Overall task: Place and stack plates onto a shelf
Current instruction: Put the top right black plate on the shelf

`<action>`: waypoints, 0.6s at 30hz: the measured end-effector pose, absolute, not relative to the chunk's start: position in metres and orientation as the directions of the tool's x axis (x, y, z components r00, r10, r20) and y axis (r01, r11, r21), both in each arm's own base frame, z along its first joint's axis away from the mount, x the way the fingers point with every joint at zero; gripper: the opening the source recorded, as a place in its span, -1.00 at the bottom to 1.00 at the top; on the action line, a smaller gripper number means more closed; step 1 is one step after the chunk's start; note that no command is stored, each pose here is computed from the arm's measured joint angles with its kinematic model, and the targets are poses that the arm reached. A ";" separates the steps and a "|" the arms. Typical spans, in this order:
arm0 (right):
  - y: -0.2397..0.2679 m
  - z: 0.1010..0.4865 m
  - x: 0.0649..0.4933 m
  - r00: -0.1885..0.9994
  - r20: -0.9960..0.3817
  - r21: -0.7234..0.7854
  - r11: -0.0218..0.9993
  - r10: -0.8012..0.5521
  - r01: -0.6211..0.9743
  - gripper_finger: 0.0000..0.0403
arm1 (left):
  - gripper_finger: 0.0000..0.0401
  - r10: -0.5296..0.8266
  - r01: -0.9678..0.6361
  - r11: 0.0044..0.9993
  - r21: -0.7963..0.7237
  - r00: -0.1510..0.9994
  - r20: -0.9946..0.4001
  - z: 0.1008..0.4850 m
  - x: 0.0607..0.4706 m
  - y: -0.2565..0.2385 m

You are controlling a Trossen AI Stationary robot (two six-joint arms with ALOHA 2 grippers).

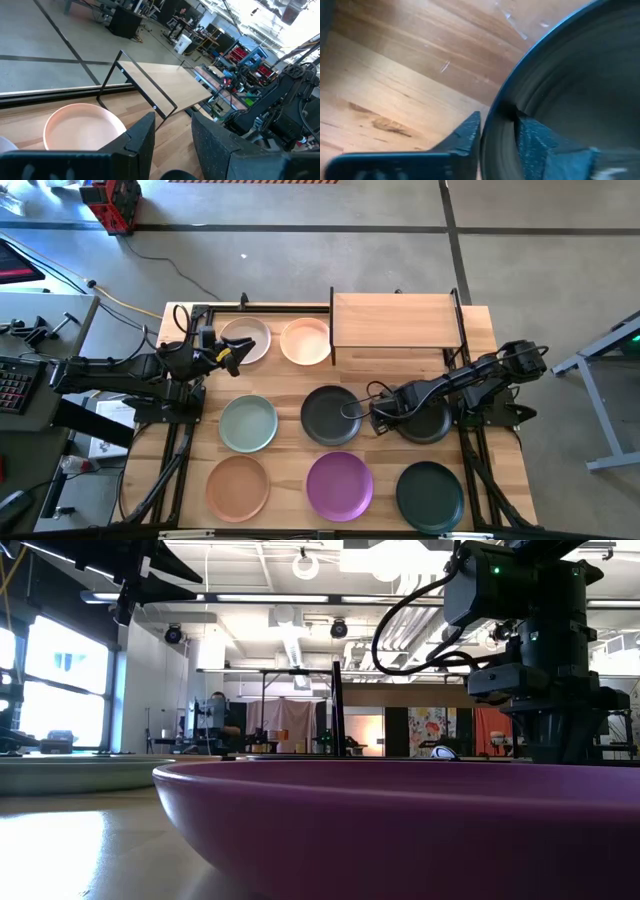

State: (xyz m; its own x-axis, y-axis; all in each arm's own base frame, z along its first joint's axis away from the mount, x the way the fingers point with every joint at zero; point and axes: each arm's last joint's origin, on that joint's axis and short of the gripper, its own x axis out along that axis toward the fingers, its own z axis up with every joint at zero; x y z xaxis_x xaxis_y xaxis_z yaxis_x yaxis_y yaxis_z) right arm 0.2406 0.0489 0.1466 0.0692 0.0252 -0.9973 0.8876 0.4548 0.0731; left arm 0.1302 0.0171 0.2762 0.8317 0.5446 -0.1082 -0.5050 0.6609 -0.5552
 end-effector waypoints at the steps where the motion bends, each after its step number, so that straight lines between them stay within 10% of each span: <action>1: 0.049 0.147 0.241 0.069 -0.997 0.075 0.456 0.029 0.887 -0.70 | -0.42 0.545 -0.505 0.661 -0.555 0.832 -0.108 0.276 0.130 0.017; 18: 0.054 0.189 0.261 0.094 -0.992 0.123 0.611 0.079 0.782 -0.99 | -0.42 0.545 -0.507 0.660 -0.554 0.831 -0.110 0.276 0.131 0.017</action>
